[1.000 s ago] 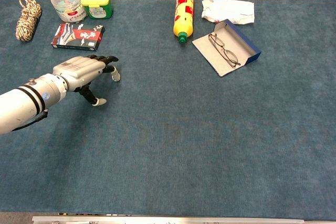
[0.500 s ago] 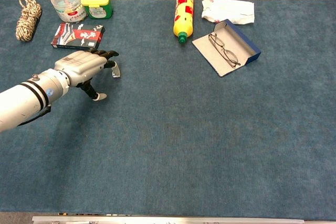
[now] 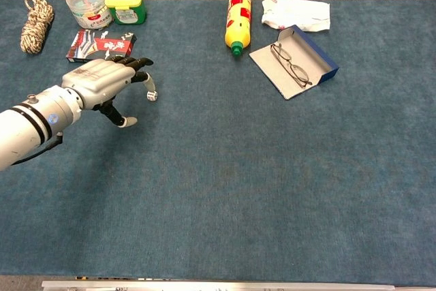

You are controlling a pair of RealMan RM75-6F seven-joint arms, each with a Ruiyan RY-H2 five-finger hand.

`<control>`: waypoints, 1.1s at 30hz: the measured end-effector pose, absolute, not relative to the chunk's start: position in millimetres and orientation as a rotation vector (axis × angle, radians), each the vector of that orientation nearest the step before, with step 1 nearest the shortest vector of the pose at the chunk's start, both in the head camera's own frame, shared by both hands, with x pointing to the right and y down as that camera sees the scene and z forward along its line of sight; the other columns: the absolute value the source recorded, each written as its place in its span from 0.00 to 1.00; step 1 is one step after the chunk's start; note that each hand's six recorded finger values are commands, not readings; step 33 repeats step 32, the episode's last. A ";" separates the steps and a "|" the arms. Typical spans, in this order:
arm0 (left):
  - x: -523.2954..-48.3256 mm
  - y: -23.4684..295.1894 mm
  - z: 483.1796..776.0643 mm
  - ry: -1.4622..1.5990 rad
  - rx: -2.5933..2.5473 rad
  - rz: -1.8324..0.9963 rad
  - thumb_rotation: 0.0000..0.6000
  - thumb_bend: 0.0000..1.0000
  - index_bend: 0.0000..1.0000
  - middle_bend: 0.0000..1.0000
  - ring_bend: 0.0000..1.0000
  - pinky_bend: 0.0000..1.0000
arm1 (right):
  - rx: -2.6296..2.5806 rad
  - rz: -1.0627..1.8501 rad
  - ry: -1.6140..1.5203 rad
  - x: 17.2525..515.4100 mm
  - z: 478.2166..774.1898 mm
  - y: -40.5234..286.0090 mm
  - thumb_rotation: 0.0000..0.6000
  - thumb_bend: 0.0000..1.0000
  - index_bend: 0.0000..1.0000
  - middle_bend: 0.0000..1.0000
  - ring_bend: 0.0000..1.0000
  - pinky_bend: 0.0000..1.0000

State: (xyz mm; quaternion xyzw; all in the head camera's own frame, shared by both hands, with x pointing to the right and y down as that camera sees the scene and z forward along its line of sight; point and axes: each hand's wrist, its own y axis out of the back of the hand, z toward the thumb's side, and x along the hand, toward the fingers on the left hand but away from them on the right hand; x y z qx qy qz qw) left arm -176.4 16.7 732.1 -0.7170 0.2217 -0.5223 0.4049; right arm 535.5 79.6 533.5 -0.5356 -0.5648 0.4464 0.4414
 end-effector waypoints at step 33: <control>-354.5 127.0 626.9 0.963 -1.551 -1.295 1.00 0.25 0.26 0.00 0.00 0.00 | -1.338 1.170 -1.328 522.7 550.5 80.6 1.00 0.06 0.38 0.34 0.21 0.35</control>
